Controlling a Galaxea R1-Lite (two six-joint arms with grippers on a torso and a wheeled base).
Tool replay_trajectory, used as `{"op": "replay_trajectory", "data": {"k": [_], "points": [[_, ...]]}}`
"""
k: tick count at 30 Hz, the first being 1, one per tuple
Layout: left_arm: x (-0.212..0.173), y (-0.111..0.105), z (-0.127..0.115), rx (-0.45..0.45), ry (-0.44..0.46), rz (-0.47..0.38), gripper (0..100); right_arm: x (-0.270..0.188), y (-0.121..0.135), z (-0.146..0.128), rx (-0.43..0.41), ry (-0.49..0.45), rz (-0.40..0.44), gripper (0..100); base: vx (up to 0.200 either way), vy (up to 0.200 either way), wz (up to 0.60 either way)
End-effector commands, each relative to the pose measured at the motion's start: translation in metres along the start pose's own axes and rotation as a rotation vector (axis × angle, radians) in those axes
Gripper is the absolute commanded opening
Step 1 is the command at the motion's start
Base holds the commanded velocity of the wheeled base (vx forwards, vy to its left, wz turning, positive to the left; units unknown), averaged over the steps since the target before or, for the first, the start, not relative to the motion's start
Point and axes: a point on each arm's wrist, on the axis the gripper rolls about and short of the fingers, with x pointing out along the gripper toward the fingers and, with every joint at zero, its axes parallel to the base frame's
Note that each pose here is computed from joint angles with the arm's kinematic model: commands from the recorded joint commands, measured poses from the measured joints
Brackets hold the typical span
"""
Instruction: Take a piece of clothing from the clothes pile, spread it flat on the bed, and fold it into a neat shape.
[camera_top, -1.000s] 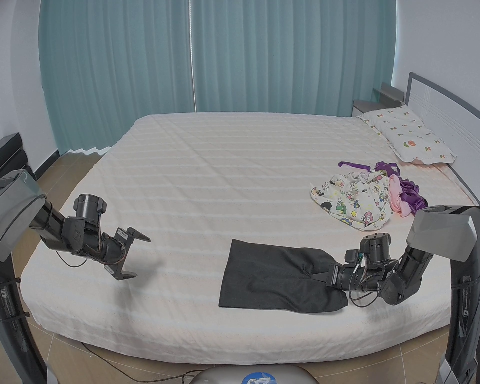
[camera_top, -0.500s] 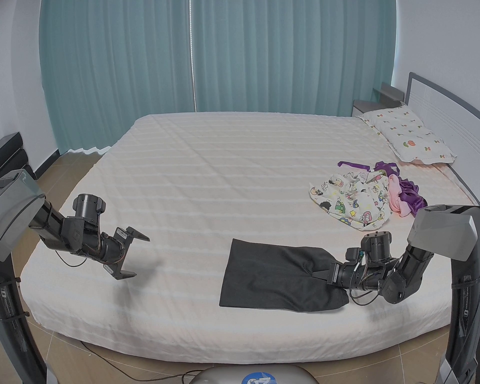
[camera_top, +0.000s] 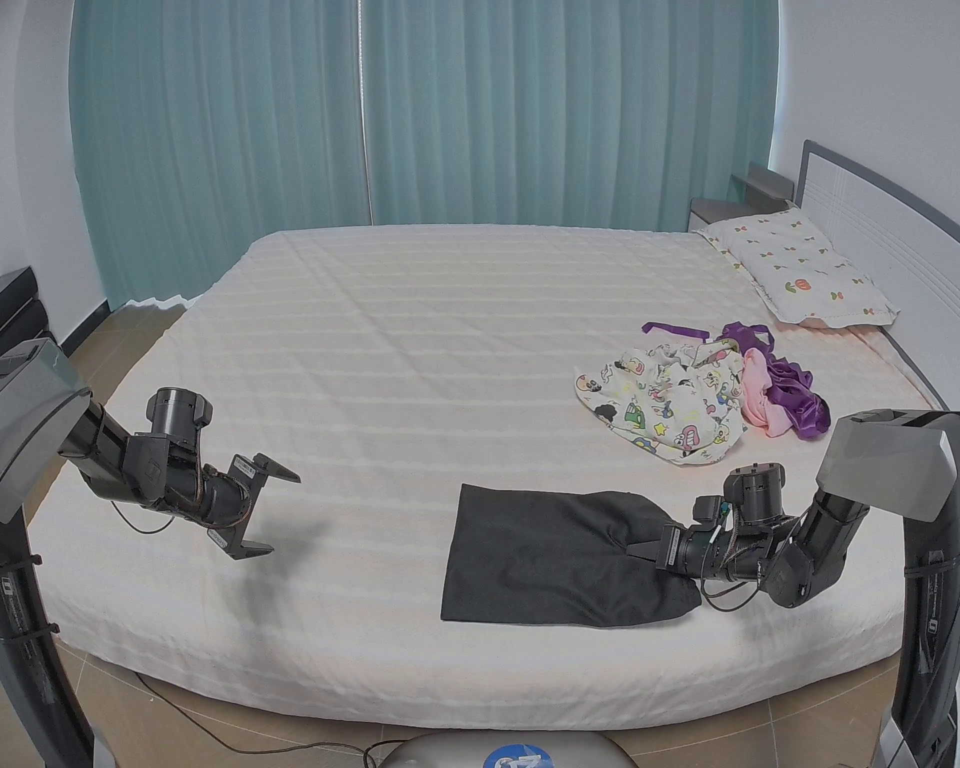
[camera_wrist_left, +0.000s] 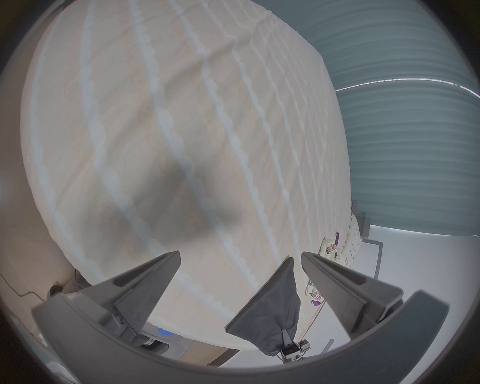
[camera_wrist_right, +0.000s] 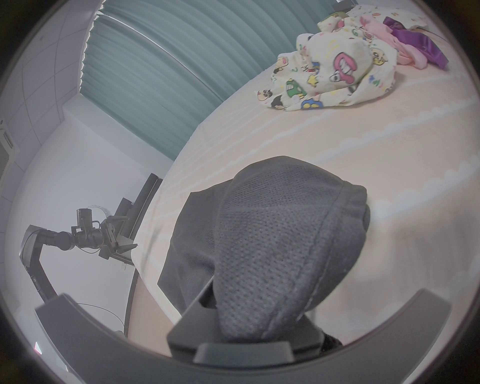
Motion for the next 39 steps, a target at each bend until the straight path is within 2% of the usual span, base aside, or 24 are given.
{"op": "replay_trajectory", "data": {"k": [1, 25, 34, 35, 39], "points": [[-0.0001, 0.0001, 0.0002, 0.000, -0.001, 0.000, 100, -0.0024, 0.0024, 0.0016, -0.006, -0.006, 0.003, 0, 0.000, -0.200, 0.00], [0.0006, 0.0002, -0.0002, 0.000, 0.000, 0.001, 100, -0.0042, -0.0003, 0.0000, -0.022, 0.000, -0.007, 0, 0.000, -0.200, 0.00], [0.0008, -0.0001, -0.0007, 0.001, 0.002, 0.001, 100, -0.0005, -0.0011, 0.0009, -0.035, 0.001, -0.005, 0, 0.000, 0.000, 0.00], [0.0008, -0.0001, -0.0007, 0.001, 0.002, 0.001, 100, -0.0003, -0.0010, 0.0013, -0.034, 0.000, -0.004, 100, 0.000, 0.000, 0.00], [0.0008, -0.0001, -0.0007, 0.001, 0.002, 0.001, 100, -0.0024, 0.0004, 0.0019, -0.037, -0.007, -0.003, 100, 0.000, 0.000, 0.00]]}}
